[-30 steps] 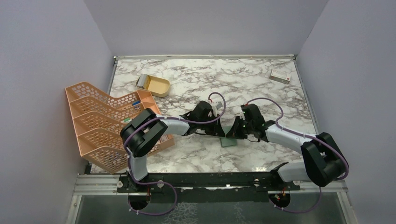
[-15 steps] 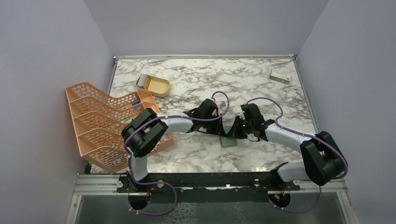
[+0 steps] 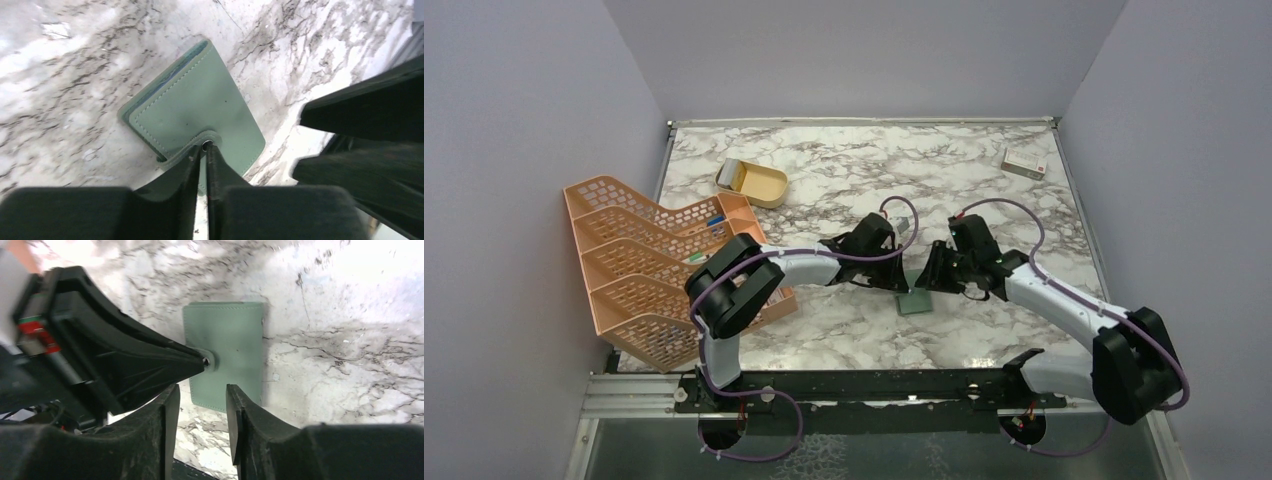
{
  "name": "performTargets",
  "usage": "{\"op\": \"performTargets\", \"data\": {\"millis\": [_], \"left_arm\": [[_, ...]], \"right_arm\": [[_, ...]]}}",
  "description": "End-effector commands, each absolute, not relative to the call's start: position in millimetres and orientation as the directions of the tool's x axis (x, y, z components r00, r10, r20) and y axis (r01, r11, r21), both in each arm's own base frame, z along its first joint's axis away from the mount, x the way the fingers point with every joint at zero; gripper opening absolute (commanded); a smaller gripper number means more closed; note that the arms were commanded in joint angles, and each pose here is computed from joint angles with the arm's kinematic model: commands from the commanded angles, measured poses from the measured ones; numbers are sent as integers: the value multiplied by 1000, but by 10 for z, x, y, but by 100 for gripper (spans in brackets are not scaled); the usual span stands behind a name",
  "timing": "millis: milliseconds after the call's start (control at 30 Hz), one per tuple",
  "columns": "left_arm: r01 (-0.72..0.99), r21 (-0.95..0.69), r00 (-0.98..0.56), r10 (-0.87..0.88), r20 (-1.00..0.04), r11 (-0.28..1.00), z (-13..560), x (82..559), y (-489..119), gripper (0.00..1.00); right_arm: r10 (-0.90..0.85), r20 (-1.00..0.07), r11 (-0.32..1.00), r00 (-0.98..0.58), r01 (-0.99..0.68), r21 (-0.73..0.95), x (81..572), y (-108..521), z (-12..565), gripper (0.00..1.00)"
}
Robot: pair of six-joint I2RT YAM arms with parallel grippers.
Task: Put the credit cards into the card holder
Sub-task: Close the card holder at the center of the board, then reset both arms
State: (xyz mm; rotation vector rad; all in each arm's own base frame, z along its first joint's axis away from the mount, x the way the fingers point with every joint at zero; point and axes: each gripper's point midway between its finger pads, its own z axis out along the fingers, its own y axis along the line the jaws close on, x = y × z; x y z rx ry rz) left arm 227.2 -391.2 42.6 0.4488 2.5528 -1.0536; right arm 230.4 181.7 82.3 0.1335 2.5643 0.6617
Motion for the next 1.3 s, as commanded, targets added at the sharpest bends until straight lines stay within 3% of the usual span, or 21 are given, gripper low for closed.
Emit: {"op": "performTargets", "data": {"millis": [0,200,233,300,467,533,600,833,1000,1267], "left_arm": [[425,-587,-862,108,-496,689,774,2349,-3834,22],[450,-565,-808,46,-587,692,1210,2450,-3742,29],[463,-559,-795,42,-606,688,1281,2461,-3733,31],[487,-551,-765,27,-643,678,1453,2474,-3702,34],[513,-487,-660,-38,-751,707,2026,2556,-3460,47],[509,-456,-612,-66,-788,730,2285,2568,-3300,60],[500,-424,-561,-90,-823,755,2534,2566,-3115,97],[430,-365,-370,-208,-905,826,3206,2455,-2379,99],[373,-384,-326,-268,-906,844,3219,2370,-2082,99],[339,-407,-362,-281,-889,848,2949,2313,-2015,99]], "right_arm": [[192,-530,882,-826,-91,462,2322,1733,1132,44],[182,-612,860,-770,-177,479,2301,1735,1360,53],[177,-617,861,-767,-183,475,2296,1729,1374,65],[170,-627,867,-760,-188,462,2295,1704,1418,77],[177,-693,872,-699,-215,439,2353,1644,1755,88],[192,-727,867,-659,-233,440,2374,1628,1994,88],[212,-758,862,-616,-248,443,2385,1606,2213,88],[286,-838,860,-465,-260,438,2407,1454,2830,88],[324,-845,833,-426,-295,468,2381,1486,2978,88],[357,-791,824,-497,-231,517,2337,1494,2676,88]]}}
